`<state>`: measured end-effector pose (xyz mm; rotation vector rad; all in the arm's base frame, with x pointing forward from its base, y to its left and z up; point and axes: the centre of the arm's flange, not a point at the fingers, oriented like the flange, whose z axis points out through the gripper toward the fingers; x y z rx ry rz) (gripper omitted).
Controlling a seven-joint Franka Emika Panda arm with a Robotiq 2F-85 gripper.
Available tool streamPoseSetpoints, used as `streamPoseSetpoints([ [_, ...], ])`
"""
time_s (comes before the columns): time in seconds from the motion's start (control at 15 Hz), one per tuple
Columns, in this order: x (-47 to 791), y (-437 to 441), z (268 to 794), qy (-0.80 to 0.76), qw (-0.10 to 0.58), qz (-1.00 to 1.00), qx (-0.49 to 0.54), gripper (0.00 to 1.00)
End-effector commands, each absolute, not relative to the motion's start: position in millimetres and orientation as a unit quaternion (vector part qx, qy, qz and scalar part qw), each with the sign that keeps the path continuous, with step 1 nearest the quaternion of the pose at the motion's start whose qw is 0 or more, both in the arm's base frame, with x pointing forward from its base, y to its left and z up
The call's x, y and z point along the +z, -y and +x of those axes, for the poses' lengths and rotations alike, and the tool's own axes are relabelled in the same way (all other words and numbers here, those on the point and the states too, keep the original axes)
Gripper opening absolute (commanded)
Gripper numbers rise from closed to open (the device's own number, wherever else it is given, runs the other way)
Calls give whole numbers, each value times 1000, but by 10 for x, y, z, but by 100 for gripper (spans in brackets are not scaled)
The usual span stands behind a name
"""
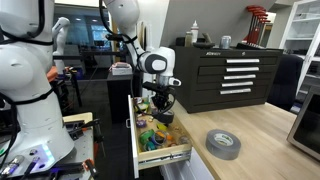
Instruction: Remove the black masking tape from the countertop and put it in the open drawer
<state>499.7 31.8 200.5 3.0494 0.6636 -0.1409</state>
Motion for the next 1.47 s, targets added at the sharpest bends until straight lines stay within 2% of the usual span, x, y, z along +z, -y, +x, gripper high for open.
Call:
streamPoseSetpoints([
  [0.0,1762,-244,5154,-193,-8,979,-63,3],
  [0.47,1531,-122,5218,-193,-80,977,-51,3],
  [1.07,1375,298,5215,-189,-131,973,-33,3],
  [1.13,1353,319,5202,-193,-136,971,-35,13],
  [1.2,1338,331,5194,-198,-137,970,-38,35],
  [1.4,1327,346,5184,-217,-144,965,-34,44],
])
